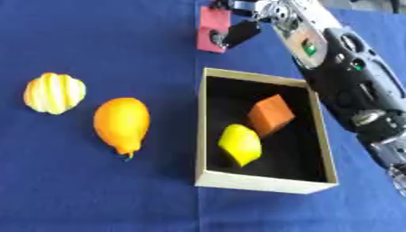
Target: Pick up objects on the table and place them in the box.
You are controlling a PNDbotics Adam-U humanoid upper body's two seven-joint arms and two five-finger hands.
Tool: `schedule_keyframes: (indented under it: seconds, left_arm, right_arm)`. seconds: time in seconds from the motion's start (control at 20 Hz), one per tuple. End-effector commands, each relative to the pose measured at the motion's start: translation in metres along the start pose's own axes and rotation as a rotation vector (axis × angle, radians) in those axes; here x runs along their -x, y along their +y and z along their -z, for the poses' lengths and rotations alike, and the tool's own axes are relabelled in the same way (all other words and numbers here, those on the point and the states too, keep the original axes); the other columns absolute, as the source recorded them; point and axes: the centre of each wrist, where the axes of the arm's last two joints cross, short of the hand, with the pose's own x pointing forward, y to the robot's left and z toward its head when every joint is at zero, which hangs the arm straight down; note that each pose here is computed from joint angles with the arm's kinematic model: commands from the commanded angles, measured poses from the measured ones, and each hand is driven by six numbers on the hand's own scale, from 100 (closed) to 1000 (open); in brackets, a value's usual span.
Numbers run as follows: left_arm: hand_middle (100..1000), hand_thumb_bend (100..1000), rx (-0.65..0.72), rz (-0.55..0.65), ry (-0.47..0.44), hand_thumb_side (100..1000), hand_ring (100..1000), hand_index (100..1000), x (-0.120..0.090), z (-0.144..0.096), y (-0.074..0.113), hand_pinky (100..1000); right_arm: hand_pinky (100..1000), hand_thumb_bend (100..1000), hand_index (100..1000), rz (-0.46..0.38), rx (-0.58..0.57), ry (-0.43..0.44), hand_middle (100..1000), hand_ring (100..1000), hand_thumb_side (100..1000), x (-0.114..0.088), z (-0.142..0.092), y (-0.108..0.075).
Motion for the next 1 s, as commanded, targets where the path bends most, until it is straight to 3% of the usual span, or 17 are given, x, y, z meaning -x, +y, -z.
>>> schedule_keyframes:
  seconds: [0.05, 0.5, 0.7, 0.75, 1.0]
  left_arm:
    - [718, 100, -0.014, 0.010, -0.032, 427, 799, 897, -0.0058, 0.0050, 0.0066, 863]
    - [716, 100, -0.015, 0.008, -0.032, 429, 798, 894, -0.0059, 0.0052, 0.0065, 863]
    - [714, 100, -0.016, 0.008, -0.030, 430, 798, 893, -0.0056, 0.0048, 0.0065, 863]
    - [713, 100, -0.015, 0.008, -0.029, 431, 797, 892, -0.0056, 0.0048, 0.0065, 863]
    - [709, 100, -0.011, 0.007, -0.030, 429, 794, 883, -0.0057, 0.0048, 0.0060, 862]
  right_arm:
    - [1000, 100, 1000, -0.006, 0.029, 0.011, 944, 1000, 570, 0.0024, -0.0034, -0.0117]
    - [1000, 100, 996, 0.005, 0.022, 0.001, 848, 1000, 606, 0.0019, -0.0026, -0.0095]
    - [1000, 100, 886, 0.001, 0.033, 0.001, 742, 1000, 458, 0.0013, -0.0032, -0.0094]
    - [1000, 100, 854, 0.001, 0.039, 0.001, 693, 1000, 377, 0.0008, -0.0034, -0.0094]
    - [980, 100, 790, 0.018, 0.082, 0.014, 571, 936, 141, -0.0018, -0.0042, -0.0093]
